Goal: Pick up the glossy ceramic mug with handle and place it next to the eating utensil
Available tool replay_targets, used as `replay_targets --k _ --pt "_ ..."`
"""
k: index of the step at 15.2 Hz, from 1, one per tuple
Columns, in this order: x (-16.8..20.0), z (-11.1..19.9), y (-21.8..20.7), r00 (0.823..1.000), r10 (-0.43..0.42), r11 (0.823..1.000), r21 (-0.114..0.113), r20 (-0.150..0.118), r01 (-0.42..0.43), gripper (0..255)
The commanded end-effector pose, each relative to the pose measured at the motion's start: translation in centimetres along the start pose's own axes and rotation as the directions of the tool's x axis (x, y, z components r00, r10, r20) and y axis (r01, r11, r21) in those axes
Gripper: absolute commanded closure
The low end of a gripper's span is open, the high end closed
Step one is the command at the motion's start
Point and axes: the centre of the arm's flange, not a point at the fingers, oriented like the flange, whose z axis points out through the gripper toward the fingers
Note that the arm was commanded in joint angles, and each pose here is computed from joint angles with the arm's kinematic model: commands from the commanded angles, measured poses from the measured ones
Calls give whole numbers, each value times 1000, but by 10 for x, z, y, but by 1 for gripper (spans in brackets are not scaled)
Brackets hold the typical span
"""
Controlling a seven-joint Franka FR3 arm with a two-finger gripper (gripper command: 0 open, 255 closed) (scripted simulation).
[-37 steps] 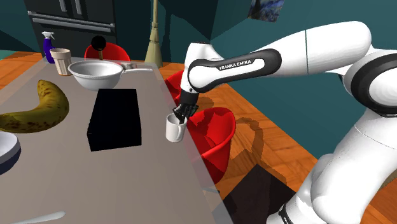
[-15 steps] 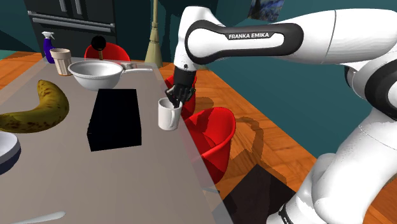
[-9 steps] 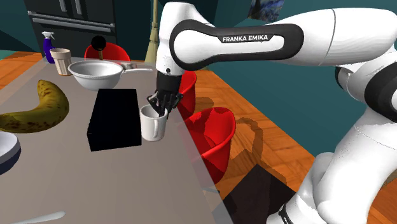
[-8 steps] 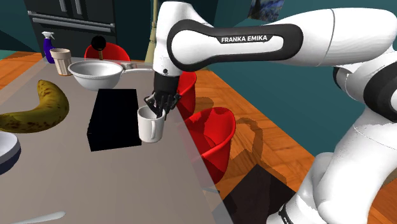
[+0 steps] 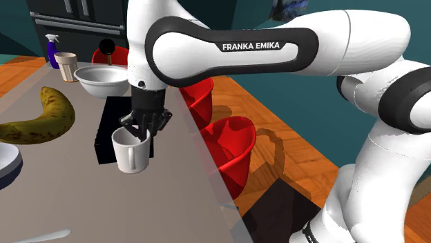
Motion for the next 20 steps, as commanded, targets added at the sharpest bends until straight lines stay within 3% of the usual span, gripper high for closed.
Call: replay_targets --k 1,7,20 --pt "-6 3 -27 1000 2 1000 0 -1 -2 255" --pt "-21 6 -97 1000 2 1000 0 -1 -2 255" --pt "-22 75 -93 1000 2 1000 0 -1 -2 255"
